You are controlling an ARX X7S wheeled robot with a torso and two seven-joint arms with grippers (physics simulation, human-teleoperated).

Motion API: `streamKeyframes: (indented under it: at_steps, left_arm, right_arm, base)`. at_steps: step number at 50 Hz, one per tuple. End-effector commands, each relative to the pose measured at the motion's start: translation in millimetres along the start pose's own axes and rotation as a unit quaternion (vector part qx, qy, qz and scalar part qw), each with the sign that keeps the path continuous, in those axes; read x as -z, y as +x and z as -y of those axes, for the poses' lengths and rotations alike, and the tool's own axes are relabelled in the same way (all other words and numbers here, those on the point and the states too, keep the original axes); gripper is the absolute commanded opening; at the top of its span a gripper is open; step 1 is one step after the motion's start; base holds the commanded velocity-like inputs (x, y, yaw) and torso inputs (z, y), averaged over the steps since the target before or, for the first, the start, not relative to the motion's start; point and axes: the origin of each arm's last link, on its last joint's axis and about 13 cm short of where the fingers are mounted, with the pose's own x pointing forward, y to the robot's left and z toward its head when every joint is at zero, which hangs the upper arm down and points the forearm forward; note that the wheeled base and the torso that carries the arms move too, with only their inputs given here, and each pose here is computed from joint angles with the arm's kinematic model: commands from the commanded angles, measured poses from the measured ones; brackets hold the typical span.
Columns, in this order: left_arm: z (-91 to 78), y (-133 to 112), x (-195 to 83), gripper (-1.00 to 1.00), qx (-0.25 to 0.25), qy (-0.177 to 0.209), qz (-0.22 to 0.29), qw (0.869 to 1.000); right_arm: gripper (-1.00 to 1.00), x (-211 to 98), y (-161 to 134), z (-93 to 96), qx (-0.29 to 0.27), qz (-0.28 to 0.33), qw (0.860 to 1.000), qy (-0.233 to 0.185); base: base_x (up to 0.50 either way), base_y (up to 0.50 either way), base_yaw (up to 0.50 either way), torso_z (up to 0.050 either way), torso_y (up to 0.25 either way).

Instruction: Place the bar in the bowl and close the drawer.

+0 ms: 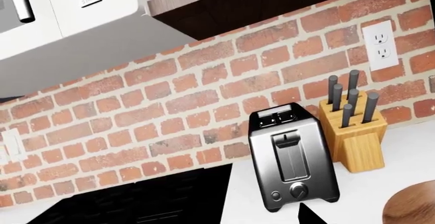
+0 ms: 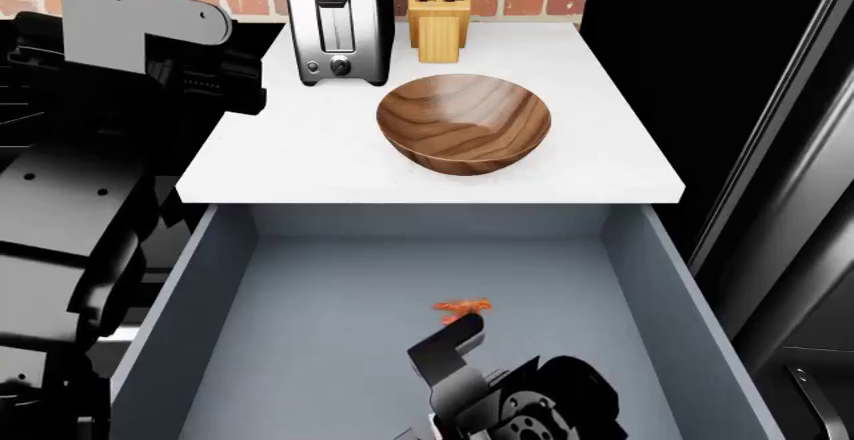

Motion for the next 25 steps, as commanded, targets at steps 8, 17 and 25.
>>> streamKeyframes:
  at_steps: [8, 17, 25]
  left_arm:
    - [-1.1, 0.3, -1.0, 1.0, -0.001, 0.003, 0.0, 1.0]
    - [-1.2, 0.6, -1.7, 1.0, -0.002, 0.004, 0.0, 1.0]
    - [-1.6, -0.2, -2.3, 1.0, -0.002, 0.003, 0.001, 1.0]
  right_arm:
    - [1.0, 2.6, 7.8, -1.3, -0.002, -0.005, 1.0, -0.006]
    - [1.0, 4.4, 10.8, -2.2, -0.005, -0.008, 1.0, -0.009]
    - [1.0, 6.3, 13.7, -2.5, -0.004, -0.01, 1.0, -0.009]
  base:
    - [0.0, 0.0, 0.0, 0.0, 0.0]
    - [0.0, 0.0, 0.0, 0.0, 0.0]
    - [0.0, 0.0, 0.0, 0.0, 0.0]
